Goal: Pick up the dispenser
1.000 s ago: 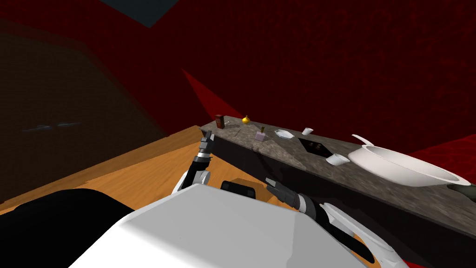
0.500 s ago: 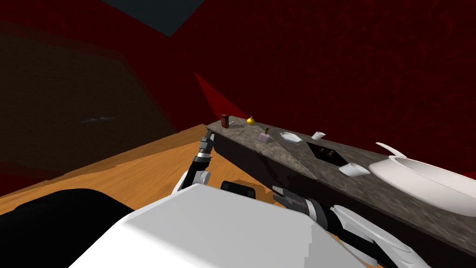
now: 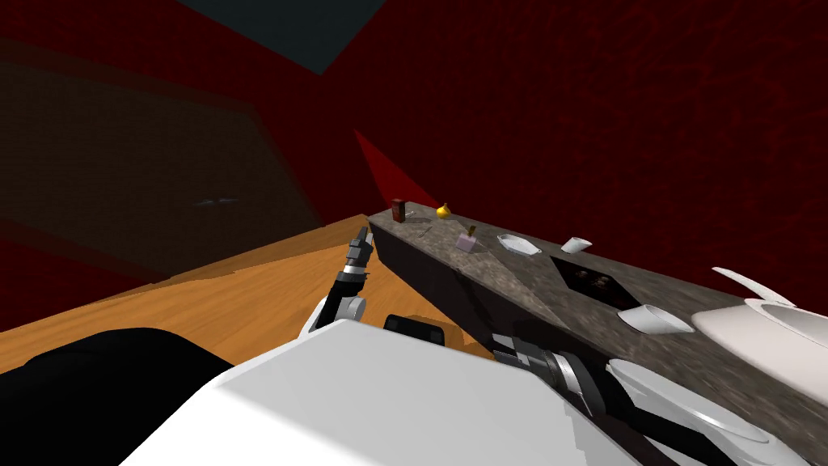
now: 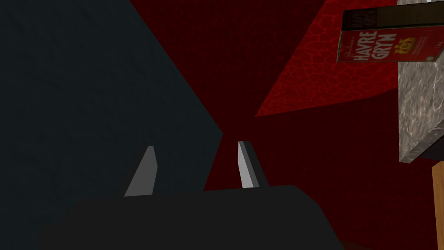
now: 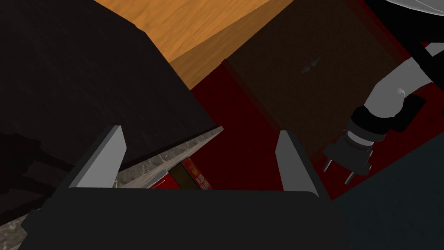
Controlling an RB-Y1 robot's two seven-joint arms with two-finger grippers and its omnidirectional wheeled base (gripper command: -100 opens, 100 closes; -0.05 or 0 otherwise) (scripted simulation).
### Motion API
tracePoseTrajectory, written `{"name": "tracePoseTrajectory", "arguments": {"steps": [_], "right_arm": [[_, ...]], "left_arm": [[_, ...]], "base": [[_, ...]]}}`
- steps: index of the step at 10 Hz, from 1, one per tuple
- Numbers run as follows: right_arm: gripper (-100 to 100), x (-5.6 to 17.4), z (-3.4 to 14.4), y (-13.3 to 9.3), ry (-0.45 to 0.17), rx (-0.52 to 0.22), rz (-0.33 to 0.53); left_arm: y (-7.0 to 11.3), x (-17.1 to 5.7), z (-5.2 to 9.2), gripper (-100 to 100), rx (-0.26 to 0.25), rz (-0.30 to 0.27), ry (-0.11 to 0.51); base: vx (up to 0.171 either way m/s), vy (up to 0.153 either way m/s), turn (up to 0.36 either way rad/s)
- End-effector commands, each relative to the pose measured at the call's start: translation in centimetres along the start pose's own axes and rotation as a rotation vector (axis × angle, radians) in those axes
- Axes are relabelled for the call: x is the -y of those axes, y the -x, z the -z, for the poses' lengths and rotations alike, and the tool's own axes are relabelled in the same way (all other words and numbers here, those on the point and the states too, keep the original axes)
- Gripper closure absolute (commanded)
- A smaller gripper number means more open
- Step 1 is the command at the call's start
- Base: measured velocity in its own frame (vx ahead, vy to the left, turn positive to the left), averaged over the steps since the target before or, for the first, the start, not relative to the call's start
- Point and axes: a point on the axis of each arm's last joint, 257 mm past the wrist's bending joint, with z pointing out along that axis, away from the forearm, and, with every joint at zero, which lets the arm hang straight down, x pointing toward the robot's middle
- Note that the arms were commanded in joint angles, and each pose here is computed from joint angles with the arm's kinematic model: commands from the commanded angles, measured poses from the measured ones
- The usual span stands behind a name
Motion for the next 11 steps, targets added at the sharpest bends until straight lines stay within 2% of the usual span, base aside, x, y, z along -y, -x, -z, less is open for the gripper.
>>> {"name": "tracePoseTrajectory", "arguments": {"steps": [1,2,3,4,5,6,7,8,11], "right_arm": [[-100,1.9,2.4,-1.4,-0.06,-0.069,0.004],[-100,2.1,2.9,-1.5,-0.07,-0.081,0.009],[-100,3.5,5.1,-2.3,-0.118,-0.139,0.02],[-100,3.9,5.6,-2.4,-0.131,-0.144,0.017],[-100,5.3,7.9,-3.0,-0.183,-0.195,0.025],[-100,5.5,8.4,-3.0,-0.194,-0.203,0.026],[-100,6.9,10.7,-3.5,-0.247,-0.246,0.031],[-100,7.0,11.3,-3.4,-0.257,-0.257,0.035],[-100,10.6,19.6,-3.3,-0.436,-0.38,0.063]], "left_arm": [[0.0,0.0,0.0,0,0.0,0.0,0.0],[0.0,0.0,0.0,0,0.0,0.0,0.0],[0.0,0.0,0.0,0,0.0,0.0,0.0],[0.0,0.0,0.0,0,0.0,0.0,0.0],[0.0,0.0,0.0,0,0.0,0.0,0.0],[0.0,0.0,0.0,0,0.0,0.0,0.0],[0.0,0.0,0.0,0,0.0,0.0,0.0],[0.0,0.0,0.0,0,0.0,0.0,0.0],[0.0,0.0,0.0,0,0.0,0.0,0.0]], "base": [[0.029,-0.041,0.211],[0.018,-0.044,0.158],[0.034,-0.041,0.222],[0.04,-0.038,0.172],[0.046,-0.033,0.284],[0.039,-0.033,0.12],[0.054,-0.04,0.235],[0.055,-0.038,0.152],[0.111,-0.039,0.322]]}}
